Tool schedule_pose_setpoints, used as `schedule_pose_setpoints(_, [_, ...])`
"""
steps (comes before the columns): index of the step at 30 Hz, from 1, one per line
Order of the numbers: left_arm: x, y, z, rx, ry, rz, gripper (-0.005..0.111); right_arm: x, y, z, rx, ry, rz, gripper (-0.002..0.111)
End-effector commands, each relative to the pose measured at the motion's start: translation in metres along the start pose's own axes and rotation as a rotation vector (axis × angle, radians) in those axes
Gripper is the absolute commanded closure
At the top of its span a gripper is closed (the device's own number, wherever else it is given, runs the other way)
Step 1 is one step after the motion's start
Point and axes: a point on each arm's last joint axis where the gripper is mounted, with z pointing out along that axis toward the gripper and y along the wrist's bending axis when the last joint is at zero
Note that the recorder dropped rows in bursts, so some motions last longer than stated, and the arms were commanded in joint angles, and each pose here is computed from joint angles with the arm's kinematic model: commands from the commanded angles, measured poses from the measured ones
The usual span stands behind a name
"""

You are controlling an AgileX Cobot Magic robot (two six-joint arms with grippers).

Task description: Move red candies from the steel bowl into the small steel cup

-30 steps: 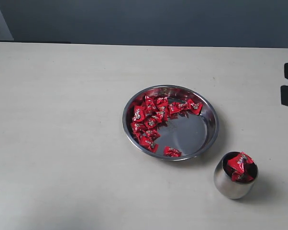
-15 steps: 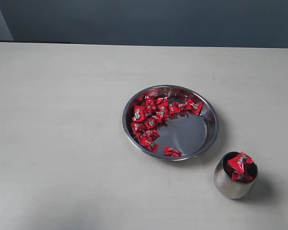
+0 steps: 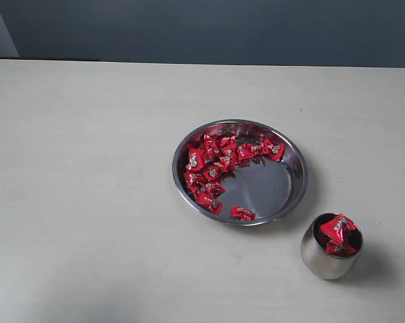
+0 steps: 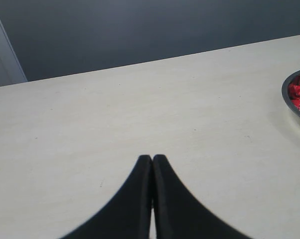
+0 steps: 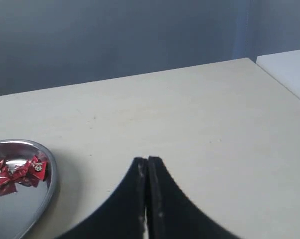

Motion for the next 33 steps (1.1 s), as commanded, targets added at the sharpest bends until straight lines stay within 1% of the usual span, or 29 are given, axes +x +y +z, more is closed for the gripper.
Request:
schedule_pose_setpoints(1, [-0.001,0.000,0.000,0.008,-0.011,-0.002,0.106,0.017,-0.003,-0.002,0.014,-0.049,-0.007,0.109])
schedule_pose_setpoints(4, [-0.001,0.000,0.000,0.008,-0.011,-0.002,0.106,0.028,-0.006,0.001,0.039,-0.020,-0.002,0.109])
schedule_pose_setpoints(11, [-0.001,0.000,0.000,0.008,-0.011,-0.002,0.106,0.030,-0.008,0.002,0.090,-0.011,0.004,0.109])
schedule_pose_setpoints(17, [-0.001,0.000,0.000,0.008,-0.011,-0.002,0.106,0.030,-0.007,0.002,0.087,-0.010,-0.027,0.109])
schedule_pose_setpoints(23, [-0.001,0.000,0.000,0.008,-0.011,-0.002,0.106,0.038,-0.010,0.005,0.123,0.004,-0.009,0.109])
schedule_pose_setpoints(33, [-0.001,0.000,0.000,0.008,-0.011,-0.002,0.106,0.041,-0.011,0.007,0.129,0.007,-0.014,0.109])
